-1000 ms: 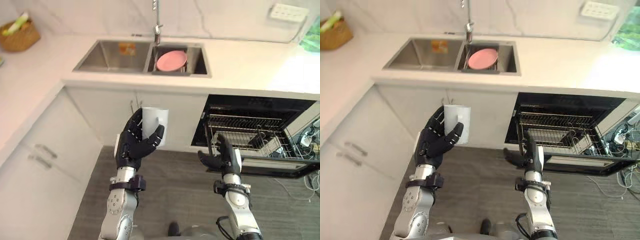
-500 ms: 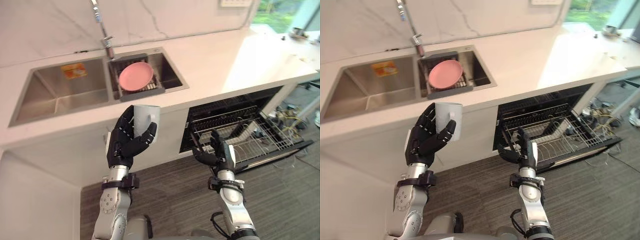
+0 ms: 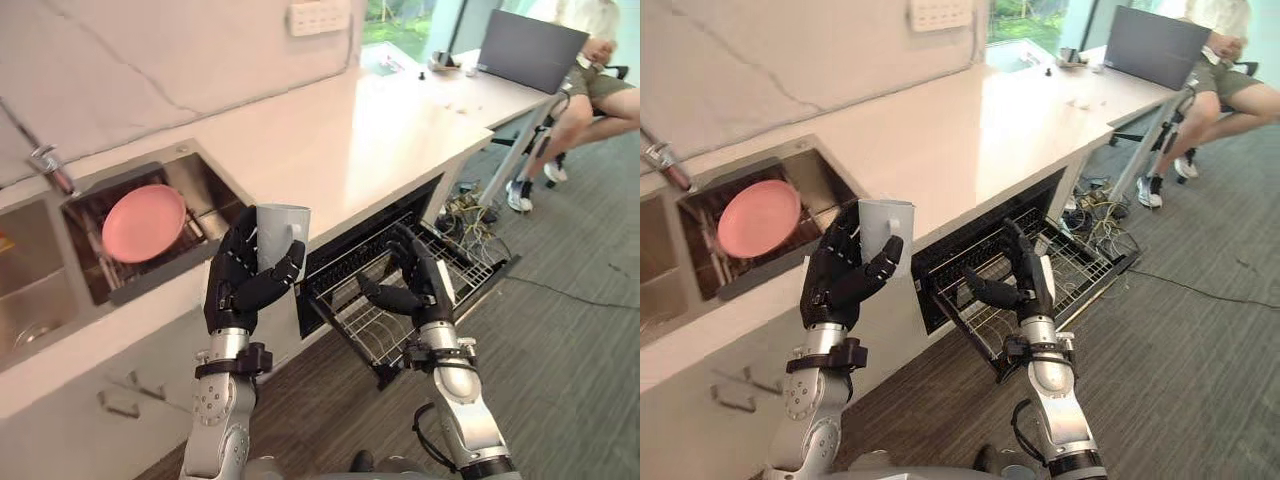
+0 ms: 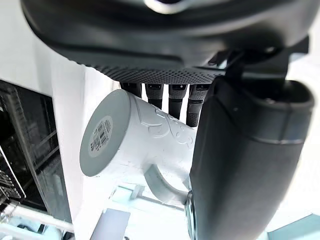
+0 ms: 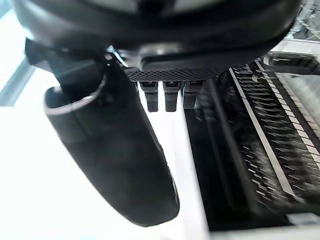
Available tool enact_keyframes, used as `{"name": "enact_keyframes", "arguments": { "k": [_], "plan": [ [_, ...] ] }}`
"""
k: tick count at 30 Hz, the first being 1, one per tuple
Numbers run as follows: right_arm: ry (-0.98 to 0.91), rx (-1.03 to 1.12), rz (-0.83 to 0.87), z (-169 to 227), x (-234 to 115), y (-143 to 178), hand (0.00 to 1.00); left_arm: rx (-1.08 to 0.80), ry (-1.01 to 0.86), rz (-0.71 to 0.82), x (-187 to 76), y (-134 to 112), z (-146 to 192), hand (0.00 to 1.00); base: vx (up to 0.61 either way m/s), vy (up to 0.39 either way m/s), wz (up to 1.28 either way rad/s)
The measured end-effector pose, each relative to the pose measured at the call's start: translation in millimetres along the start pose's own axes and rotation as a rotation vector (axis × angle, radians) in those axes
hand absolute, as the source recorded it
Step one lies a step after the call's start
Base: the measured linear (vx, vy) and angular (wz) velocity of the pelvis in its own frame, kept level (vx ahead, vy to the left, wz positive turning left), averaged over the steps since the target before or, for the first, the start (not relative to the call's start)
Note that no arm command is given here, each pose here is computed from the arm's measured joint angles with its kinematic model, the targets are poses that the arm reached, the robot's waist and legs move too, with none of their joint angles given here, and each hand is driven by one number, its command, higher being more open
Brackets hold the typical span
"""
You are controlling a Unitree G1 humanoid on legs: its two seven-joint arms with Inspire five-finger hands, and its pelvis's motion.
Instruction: Walk over to the sink, pick up the cup, carry it to the dishwasher, place the cup inside the dishwasher, then close the dishwasher door
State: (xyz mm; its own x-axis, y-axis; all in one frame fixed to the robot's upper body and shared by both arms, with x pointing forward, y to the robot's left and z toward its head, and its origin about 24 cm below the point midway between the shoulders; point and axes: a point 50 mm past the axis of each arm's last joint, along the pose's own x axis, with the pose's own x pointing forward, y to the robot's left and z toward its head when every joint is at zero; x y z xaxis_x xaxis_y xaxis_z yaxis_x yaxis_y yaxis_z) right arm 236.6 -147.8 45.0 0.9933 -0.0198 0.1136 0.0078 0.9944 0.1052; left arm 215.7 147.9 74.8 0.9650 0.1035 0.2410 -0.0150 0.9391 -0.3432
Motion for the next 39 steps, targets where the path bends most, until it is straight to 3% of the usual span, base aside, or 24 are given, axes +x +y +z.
{"name": "enact_keyframes", "arguments": {
  "k": [4,10,26,33,39],
  "plan": [
    [0.003,0.092,0.024,0,-3,-2,0.9,0.022,-0.048,-0.018,11,-5,7,0.3,0.12,0.177,-0.66],
    [-0.07,0.284,0.119,19,-11,7,0.9,0.095,-0.091,0.02,28,9,15,0.3,0.05,0.127,-0.29],
    [-0.121,0.547,0.38,39,-10,43,0.9,0.099,-0.059,0.043,31,13,5,0.3,-0.02,0.003,-0.18],
    [-0.157,0.561,0.431,49,-2,53,0.9,0.076,-0.021,-0.06,28,-7,-4,0.3,0.0,0.0,0.0],
    [-0.137,0.573,0.334,45,2,50,0.9,0.053,0.0,-0.124,24,-24,-10,0.3,0.01,0.003,0.04]
  ]
}}
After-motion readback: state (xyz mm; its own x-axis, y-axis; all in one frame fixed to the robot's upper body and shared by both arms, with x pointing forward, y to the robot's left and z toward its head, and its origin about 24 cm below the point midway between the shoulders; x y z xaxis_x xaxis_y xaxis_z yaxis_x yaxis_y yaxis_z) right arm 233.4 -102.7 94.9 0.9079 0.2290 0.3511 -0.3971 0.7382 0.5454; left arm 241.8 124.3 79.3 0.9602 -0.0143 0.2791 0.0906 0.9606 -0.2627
